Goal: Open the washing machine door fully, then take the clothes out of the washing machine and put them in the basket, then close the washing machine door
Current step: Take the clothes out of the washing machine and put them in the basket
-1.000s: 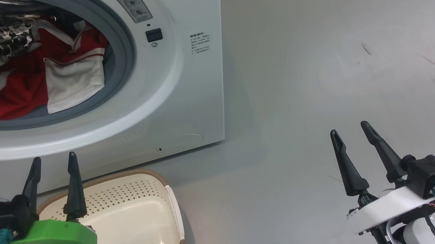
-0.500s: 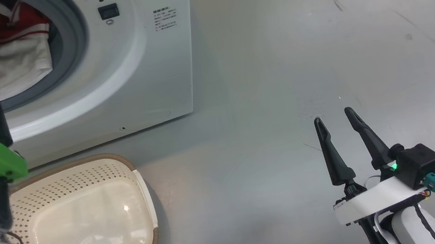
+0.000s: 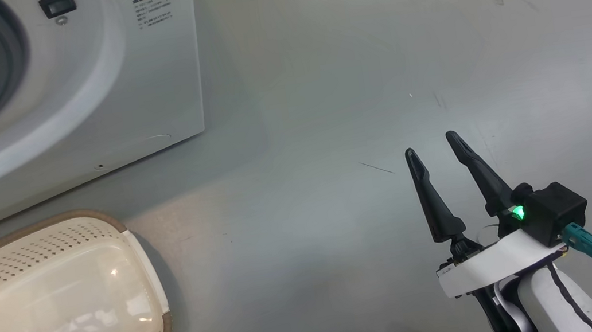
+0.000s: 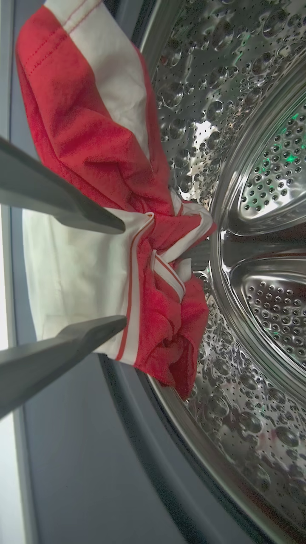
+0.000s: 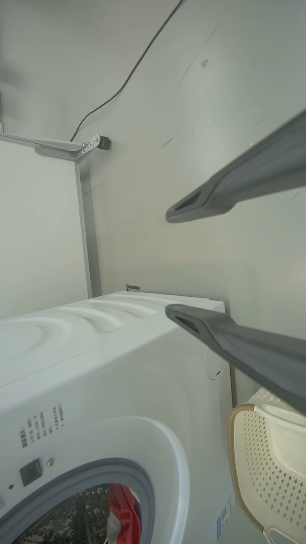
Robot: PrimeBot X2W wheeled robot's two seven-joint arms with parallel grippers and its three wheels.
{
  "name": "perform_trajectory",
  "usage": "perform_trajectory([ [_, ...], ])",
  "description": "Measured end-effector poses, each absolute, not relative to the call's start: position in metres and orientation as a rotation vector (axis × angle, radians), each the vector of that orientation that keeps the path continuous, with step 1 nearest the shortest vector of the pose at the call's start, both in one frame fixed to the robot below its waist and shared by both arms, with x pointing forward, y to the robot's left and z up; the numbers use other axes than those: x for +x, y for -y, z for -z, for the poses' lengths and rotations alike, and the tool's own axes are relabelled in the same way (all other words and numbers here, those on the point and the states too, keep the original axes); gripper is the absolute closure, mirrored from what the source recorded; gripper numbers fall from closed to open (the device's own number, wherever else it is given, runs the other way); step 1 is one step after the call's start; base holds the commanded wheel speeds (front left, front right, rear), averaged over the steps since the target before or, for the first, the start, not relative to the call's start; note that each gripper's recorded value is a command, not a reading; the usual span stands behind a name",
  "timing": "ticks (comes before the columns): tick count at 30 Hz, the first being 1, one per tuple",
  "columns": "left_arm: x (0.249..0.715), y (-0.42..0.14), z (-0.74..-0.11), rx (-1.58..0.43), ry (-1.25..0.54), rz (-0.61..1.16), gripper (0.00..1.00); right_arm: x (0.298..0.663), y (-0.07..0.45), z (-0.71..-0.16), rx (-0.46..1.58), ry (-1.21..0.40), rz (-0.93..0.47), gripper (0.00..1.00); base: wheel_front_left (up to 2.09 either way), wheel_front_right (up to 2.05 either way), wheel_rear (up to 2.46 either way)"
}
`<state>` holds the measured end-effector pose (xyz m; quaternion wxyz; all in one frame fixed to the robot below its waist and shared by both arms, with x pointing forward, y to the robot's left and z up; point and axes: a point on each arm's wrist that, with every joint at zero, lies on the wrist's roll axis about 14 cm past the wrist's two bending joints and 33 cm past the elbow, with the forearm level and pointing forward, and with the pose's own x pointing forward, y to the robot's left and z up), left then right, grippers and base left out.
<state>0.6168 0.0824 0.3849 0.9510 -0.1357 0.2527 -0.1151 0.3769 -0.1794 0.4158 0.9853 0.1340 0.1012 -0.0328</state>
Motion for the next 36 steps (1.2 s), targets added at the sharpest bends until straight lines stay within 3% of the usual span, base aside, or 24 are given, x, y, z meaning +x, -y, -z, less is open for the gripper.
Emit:
perform_trajectory([
  [10,0.624,-0.078,-0.33,-0.227,-0.709,0.198,0.0,0.373,0.193,-0.408,0.247,-0.231,0.113,0.0,0.0,0.0,0.0],
  [36,0.658,-0.079,-0.307,-0.225,-0.797,0.13,0.0,0.383,0.192,-0.402,0.261,-0.244,0.127,0.0,0.0,0.0,0.0],
])
